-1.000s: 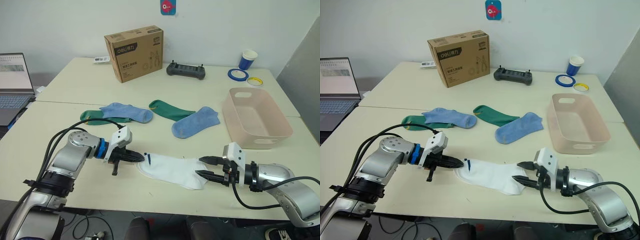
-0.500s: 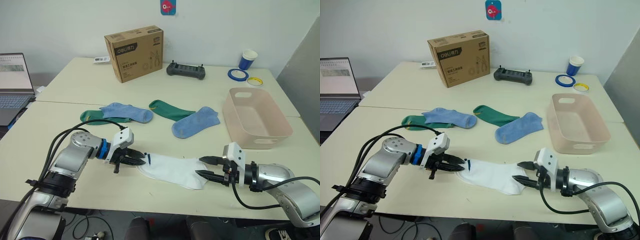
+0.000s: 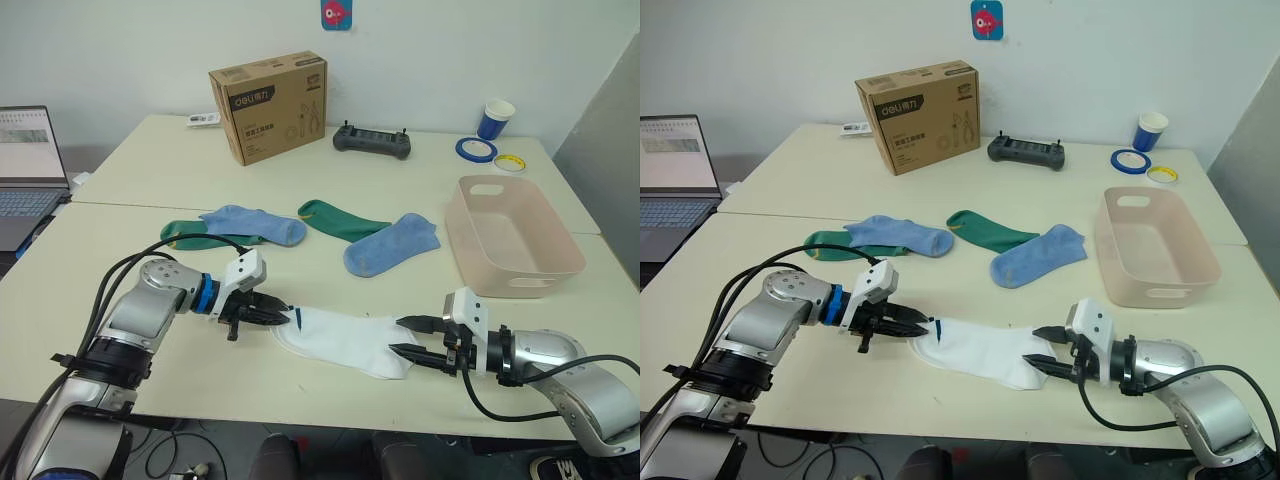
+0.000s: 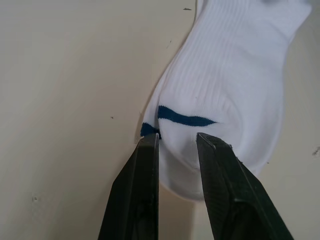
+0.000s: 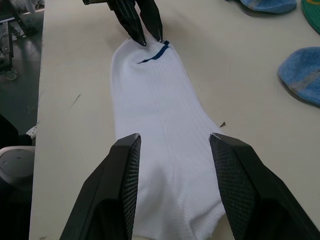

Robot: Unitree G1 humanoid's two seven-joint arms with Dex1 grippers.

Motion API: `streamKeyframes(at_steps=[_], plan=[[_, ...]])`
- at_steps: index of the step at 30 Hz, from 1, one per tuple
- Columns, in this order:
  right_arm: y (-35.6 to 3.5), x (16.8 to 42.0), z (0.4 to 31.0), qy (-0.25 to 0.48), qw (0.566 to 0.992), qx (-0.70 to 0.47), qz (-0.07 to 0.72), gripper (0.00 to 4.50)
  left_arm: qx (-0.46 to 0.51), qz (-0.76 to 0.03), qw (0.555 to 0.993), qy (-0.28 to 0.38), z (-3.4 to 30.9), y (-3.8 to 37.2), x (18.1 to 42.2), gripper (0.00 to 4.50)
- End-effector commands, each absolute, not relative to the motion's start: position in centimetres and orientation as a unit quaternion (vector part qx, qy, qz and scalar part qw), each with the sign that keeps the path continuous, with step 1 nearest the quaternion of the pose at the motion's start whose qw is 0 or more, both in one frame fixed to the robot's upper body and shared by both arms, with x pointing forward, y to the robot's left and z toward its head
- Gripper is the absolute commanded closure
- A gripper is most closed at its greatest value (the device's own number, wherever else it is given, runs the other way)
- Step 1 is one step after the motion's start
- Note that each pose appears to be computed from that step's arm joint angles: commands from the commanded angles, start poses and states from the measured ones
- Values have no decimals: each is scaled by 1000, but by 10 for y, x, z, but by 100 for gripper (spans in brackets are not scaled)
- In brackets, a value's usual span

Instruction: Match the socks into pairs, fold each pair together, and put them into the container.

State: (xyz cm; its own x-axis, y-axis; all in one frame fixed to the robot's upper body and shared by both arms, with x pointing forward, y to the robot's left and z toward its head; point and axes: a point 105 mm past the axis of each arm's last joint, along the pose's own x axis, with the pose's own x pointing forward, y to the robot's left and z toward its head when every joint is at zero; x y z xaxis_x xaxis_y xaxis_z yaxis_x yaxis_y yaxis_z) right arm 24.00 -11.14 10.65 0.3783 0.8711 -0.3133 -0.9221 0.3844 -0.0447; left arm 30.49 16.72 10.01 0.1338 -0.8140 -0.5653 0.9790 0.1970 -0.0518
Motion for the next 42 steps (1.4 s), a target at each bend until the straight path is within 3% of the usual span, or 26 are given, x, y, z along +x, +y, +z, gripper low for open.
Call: streamKeyframes(at_steps=[1, 20, 27, 37, 40, 42], plan=[[-109, 238, 116, 99, 822, -116, 549, 214, 178, -618, 726, 246, 101, 165, 301, 329], [-109, 237, 116, 101, 822, -116, 548, 214, 195, -592, 737, 262, 93, 170, 312, 329], [-108, 237, 116, 101, 822, -115, 549, 214, 163, -623, 721, 256, 96, 156, 299, 329], [-108, 236, 117, 100, 821, -116, 550, 214, 182, -619, 719, 258, 85, 158, 301, 329], [-108, 236, 117, 100, 821, -117, 549, 214, 170, -623, 722, 248, 86, 153, 301, 386], [-108, 236, 117, 100, 821, -118, 550, 214, 163, -628, 720, 246, 88, 151, 299, 447]])
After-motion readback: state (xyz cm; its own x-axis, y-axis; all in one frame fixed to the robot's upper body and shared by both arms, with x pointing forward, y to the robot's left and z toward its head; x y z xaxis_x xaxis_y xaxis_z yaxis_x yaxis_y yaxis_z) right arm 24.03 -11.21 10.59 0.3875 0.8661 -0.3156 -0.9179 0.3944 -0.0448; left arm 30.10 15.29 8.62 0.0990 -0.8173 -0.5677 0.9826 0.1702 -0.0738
